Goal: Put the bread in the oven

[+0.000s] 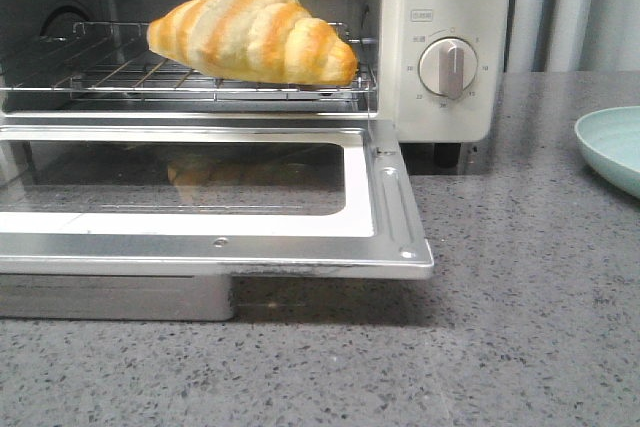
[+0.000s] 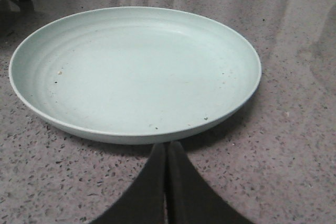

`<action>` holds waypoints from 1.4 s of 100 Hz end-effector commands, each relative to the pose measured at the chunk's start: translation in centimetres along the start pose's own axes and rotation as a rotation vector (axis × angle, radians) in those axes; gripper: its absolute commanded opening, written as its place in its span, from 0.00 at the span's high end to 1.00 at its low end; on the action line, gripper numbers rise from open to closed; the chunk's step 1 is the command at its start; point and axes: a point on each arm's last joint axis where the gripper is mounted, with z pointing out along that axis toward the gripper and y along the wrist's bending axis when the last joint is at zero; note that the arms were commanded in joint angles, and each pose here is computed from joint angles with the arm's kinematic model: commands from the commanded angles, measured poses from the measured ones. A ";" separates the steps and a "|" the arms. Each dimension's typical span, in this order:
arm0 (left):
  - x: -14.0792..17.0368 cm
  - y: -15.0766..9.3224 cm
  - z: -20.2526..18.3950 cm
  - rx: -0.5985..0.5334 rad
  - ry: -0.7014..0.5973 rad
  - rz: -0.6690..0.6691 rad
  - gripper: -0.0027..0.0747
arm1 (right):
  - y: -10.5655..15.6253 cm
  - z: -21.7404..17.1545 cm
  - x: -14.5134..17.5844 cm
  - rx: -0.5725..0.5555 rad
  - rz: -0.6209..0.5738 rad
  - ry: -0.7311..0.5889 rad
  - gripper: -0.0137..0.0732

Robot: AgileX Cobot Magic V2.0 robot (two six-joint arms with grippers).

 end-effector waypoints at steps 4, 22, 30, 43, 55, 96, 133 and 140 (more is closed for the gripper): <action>0.9 -0.3 -0.1 0.018 0.015 -0.051 0.99 | 0.0 0.0 0.1 0.010 -0.007 -0.035 0.93; 1.4 -0.4 -0.1 0.034 0.070 -0.059 0.99 | 0.0 0.0 0.1 0.010 -0.007 -0.035 0.93; 1.4 -0.4 -0.1 0.033 0.070 -0.088 0.99 | 0.0 0.0 0.1 0.010 -0.007 -0.035 0.93; 1.4 -0.5 -0.1 0.038 0.072 -0.124 0.99 | 0.0 0.0 0.1 0.010 -0.007 -0.035 0.93; 1.4 -0.5 -0.1 0.058 0.075 -0.137 0.99 | 0.0 0.0 0.1 0.010 -0.007 -0.035 0.93; 1.4 -0.6 -0.1 0.080 0.069 -0.098 0.99 | 0.0 0.0 0.1 0.010 -0.007 -0.035 0.93; 1.3 -0.6 -0.1 0.078 0.061 -0.098 0.99 | 0.0 0.0 0.1 0.010 -0.007 -0.035 0.93; 1.3 -0.6 -0.1 0.078 0.061 -0.098 0.99 | 0.0 0.0 0.1 0.010 -0.007 -0.035 0.93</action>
